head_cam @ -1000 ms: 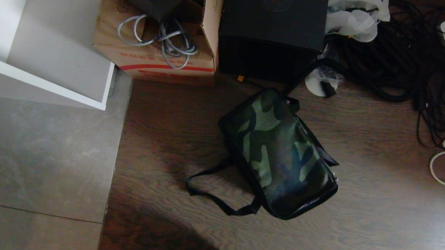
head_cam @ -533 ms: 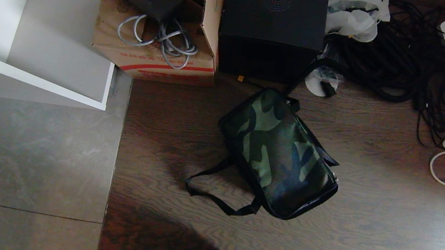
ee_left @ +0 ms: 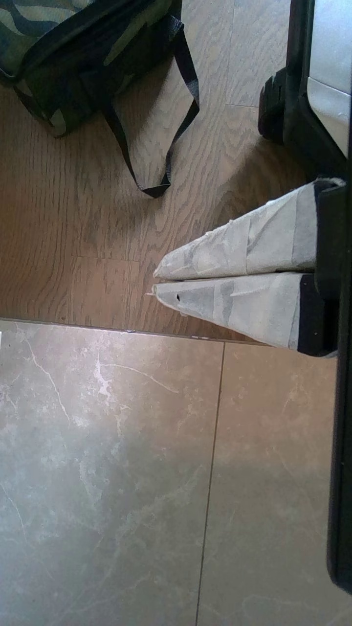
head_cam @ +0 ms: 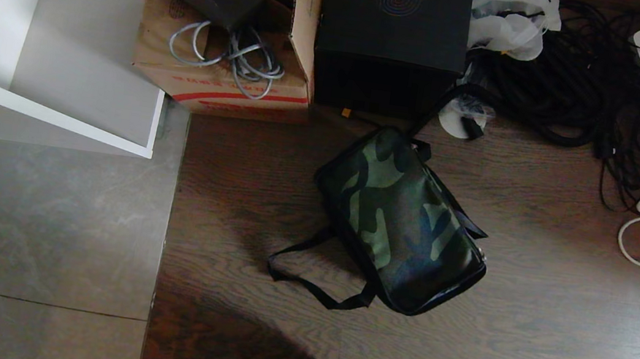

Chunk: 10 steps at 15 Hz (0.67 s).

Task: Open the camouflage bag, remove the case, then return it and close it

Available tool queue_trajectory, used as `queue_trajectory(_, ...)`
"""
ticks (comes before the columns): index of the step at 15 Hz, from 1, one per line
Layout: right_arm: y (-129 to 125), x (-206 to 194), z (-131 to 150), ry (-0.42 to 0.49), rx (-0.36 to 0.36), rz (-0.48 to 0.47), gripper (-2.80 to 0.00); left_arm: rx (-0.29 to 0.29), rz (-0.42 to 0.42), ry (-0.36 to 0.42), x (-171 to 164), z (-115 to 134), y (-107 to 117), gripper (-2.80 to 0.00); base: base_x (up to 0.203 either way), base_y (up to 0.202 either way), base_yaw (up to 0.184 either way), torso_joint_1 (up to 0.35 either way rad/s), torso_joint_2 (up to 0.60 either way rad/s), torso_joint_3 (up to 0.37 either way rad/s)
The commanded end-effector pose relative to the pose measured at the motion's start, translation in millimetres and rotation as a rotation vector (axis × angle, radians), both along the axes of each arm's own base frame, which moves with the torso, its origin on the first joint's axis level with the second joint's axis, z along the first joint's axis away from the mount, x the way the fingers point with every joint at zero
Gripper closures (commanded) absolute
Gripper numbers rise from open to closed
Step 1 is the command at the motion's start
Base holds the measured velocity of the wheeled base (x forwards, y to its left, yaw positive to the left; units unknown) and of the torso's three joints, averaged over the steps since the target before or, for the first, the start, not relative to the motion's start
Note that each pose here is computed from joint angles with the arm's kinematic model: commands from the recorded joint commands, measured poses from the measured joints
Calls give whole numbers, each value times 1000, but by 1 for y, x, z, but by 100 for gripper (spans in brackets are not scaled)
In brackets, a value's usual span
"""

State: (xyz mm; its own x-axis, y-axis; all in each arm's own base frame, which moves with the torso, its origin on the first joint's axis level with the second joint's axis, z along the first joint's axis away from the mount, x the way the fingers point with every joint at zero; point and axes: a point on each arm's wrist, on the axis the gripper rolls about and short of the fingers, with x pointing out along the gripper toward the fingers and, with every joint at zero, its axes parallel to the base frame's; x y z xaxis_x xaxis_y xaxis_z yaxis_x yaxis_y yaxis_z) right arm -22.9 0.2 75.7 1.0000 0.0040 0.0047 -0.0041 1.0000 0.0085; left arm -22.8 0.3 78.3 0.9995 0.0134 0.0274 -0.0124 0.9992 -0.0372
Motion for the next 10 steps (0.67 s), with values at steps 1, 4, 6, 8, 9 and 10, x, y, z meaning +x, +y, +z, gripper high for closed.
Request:
queue_trajectory(1, 0, 0, 0, 5, 1, 1, 0, 0, 1, 7, 1, -2, 0, 0, 0, 0, 0, 0, 0, 0)
queue_trajectory(4, 0, 0, 0, 5, 1, 1, 0, 0, 0, 8, 1, -2, 0, 0, 0, 0, 0, 0, 0, 0)
queue_trajectory(6, 0, 0, 0, 5, -1, 1, 0, 0, 2, 7, 1, -2, 0, 0, 0, 0, 0, 0, 0, 0)
queue_trajectory(8, 0, 0, 0, 6, -1, 1, 0, 0, 0, 6, 1, -2, 0, 0, 0, 0, 0, 0, 0, 0)
queue_trajectory(9, 0, 0, 0, 5, -1, 1, 0, 0, 1, 8, 1, -2, 0, 0, 0, 0, 0, 0, 0, 0)
queue_trajectory(10, 0, 0, 0, 5, 0, 1, 0, -2, 1, 7, 1, -2, 0, 0, 0, 0, 0, 0, 0, 0)
